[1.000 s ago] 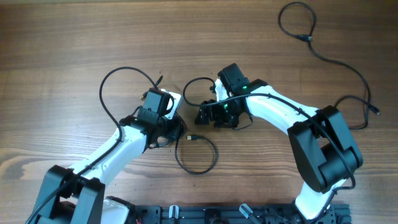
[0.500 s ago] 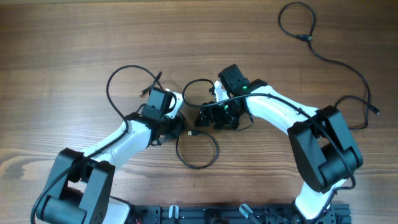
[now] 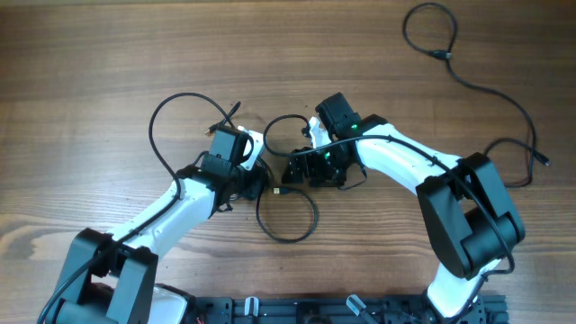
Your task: Untangle cables
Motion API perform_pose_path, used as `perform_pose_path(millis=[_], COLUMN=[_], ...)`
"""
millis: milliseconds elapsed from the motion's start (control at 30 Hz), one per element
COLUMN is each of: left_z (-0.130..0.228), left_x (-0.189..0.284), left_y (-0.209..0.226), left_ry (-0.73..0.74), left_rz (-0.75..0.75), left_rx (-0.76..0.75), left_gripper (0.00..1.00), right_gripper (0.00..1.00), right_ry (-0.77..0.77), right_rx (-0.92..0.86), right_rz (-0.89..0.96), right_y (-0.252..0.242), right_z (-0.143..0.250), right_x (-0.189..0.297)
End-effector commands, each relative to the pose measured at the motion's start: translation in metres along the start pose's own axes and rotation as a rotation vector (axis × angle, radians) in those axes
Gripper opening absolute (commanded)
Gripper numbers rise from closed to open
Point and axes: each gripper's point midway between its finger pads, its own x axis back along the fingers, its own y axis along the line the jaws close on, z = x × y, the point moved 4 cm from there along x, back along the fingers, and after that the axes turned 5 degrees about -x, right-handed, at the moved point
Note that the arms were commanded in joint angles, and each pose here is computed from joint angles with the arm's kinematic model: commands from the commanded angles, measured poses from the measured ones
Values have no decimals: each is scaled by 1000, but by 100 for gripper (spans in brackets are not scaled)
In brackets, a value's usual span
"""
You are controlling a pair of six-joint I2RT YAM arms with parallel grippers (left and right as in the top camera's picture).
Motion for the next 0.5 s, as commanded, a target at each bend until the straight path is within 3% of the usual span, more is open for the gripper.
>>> perform_pose_path(millis=[0,133,367,433,467], left_z=[0,1,-13,-13,-13], left_x=[1,-8,-7,-7,-7], left_y=[1,1,3,3,3], left_ry=[-10,-2,-69,-68,-68], left_rz=[-4,-4,-11,-11,-11], left_rx=[-2,-2,27,27,27], left_gripper=[48,47,17,20,30], right_gripper=[79,79,79,79,80], right_ry=[-16,-18,-19,-19,-19], right_rx=[40,41,66,83,83], right_rz=[-30,-29,-28,-28,-28], right_y=[9,9,9,9,9], right_z=[-2,-2,-2,-2,-2], right_x=[9,9,9,9,9])
